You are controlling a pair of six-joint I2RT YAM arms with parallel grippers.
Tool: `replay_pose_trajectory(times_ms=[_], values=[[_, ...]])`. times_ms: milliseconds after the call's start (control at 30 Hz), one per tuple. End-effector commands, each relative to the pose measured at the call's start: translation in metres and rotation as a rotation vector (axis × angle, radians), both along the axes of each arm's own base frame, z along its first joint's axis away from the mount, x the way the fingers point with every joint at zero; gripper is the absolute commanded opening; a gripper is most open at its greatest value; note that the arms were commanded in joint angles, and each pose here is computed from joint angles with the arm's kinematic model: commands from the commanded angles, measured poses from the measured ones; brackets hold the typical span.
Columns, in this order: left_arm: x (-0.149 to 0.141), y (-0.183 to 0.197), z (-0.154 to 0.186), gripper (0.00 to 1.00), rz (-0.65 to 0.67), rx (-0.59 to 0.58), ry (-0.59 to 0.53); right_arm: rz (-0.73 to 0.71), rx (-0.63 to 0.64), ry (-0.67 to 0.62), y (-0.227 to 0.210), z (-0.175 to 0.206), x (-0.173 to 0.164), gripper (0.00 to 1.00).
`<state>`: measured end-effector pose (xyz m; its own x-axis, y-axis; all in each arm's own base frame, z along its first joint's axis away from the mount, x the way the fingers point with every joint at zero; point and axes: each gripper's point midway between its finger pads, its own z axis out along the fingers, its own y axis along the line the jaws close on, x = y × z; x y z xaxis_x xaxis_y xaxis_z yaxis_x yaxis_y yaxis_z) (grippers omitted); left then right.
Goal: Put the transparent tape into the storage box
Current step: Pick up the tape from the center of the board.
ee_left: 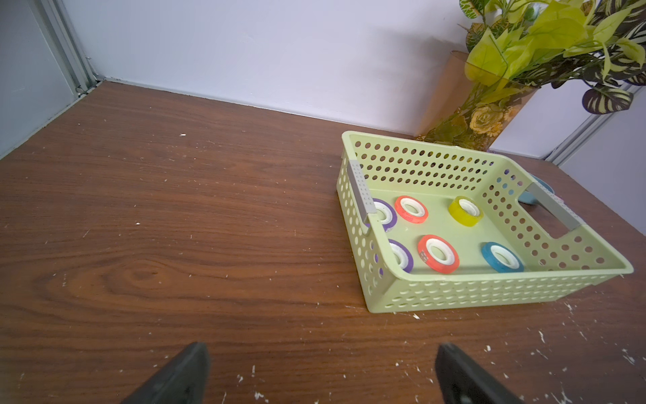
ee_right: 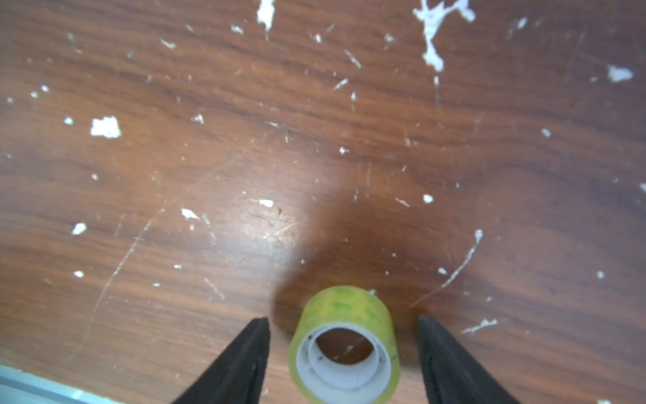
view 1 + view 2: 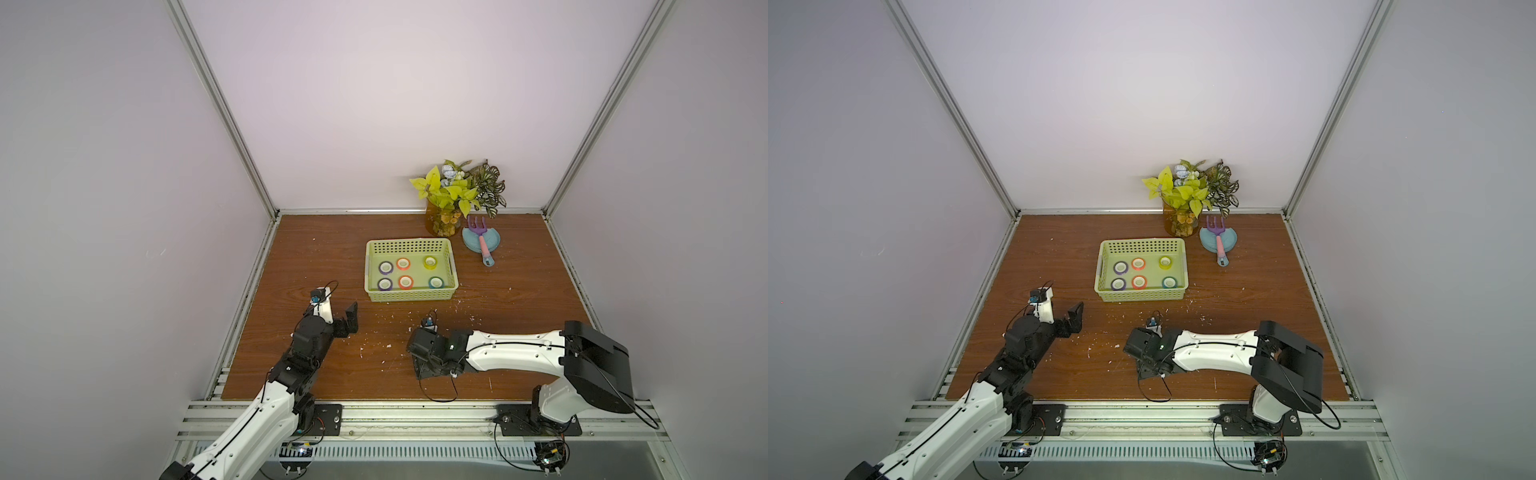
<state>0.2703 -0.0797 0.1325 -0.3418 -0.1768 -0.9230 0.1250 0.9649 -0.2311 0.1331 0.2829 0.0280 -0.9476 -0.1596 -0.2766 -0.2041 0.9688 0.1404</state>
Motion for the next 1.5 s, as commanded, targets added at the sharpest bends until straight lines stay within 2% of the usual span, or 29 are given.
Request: replay_pose_trajectory(times_ms=[0, 167, 367, 633, 800, 1100, 1467], values=[[0.002, 0.001, 0.003, 1.00, 0.001, 0.000, -0.015, 0.007, -0.012, 0.031, -0.006, -0.005, -0.009, 0.70], [0.002, 0.001, 0.003, 1.00, 0.001, 0.000, -0.015, 0.006, -0.033, 0.032, -0.012, -0.006, -0.010, 0.58], [0.001, 0.001, 0.004, 1.00, 0.001, 0.000, -0.017, 0.020, -0.076, 0.041, -0.017, -0.011, -0.014, 0.57], [0.001, 0.001, 0.003, 1.00, 0.001, 0.001, -0.016, 0.040, -0.099, 0.034, -0.018, -0.009, -0.014, 0.49], [0.001, 0.001, 0.004, 1.00, 0.002, -0.001, -0.018, 0.058, -0.116, 0.004, -0.016, -0.001, -0.006, 0.48], [0.000, 0.001, 0.005, 1.00, -0.001, -0.002, -0.024, 0.074, -0.069, -0.038, -0.012, 0.029, 0.030, 0.47], [0.000, 0.002, 0.007, 1.00, -0.001, -0.005, -0.033, 0.057, 0.045, -0.130, -0.023, 0.090, 0.096, 0.47]])
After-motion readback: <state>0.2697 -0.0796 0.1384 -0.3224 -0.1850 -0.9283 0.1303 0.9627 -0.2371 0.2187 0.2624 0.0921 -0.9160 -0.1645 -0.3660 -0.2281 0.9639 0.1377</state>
